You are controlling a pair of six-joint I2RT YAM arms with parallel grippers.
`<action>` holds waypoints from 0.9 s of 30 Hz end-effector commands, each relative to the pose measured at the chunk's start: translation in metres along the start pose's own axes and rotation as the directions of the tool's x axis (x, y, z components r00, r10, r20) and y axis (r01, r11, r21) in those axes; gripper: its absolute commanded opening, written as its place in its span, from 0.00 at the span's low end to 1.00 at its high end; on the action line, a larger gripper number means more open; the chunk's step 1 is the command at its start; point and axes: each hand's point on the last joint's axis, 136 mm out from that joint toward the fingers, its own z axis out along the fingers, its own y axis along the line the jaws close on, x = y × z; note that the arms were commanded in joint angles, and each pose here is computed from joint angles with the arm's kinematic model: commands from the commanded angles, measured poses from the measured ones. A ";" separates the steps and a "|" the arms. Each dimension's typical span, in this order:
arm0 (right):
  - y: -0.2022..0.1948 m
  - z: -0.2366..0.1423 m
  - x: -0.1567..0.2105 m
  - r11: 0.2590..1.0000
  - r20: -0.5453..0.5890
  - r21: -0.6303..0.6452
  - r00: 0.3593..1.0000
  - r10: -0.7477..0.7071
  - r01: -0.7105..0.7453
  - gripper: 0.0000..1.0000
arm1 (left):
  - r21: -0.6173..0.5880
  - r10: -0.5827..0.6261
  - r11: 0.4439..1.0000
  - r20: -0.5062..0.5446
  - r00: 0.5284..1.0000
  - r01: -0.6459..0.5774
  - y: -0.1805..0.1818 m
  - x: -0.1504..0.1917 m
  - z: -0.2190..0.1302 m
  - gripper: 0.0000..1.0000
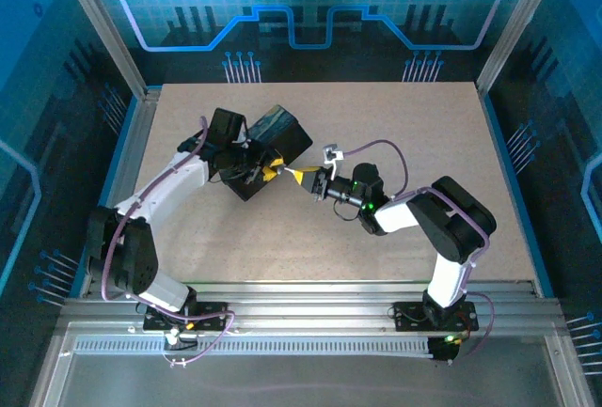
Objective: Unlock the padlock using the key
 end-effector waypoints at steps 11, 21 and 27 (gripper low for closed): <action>0.018 0.014 -0.011 0.997 0.049 -0.067 0.999 -0.024 0.028 0.00 | 0.096 0.020 0.995 -0.021 1.000 -0.018 -0.018 0.008 -0.015 0.03; 0.017 0.012 -0.016 0.998 0.086 -0.061 0.996 -0.020 0.026 0.00 | 0.097 0.012 0.995 -0.016 1.000 -0.011 -0.017 0.008 -0.018 0.03; 0.016 0.011 -0.016 0.998 0.094 -0.058 0.996 -0.009 0.015 0.00 | 0.107 0.008 0.994 -0.014 1.000 -0.006 -0.019 0.008 -0.019 0.03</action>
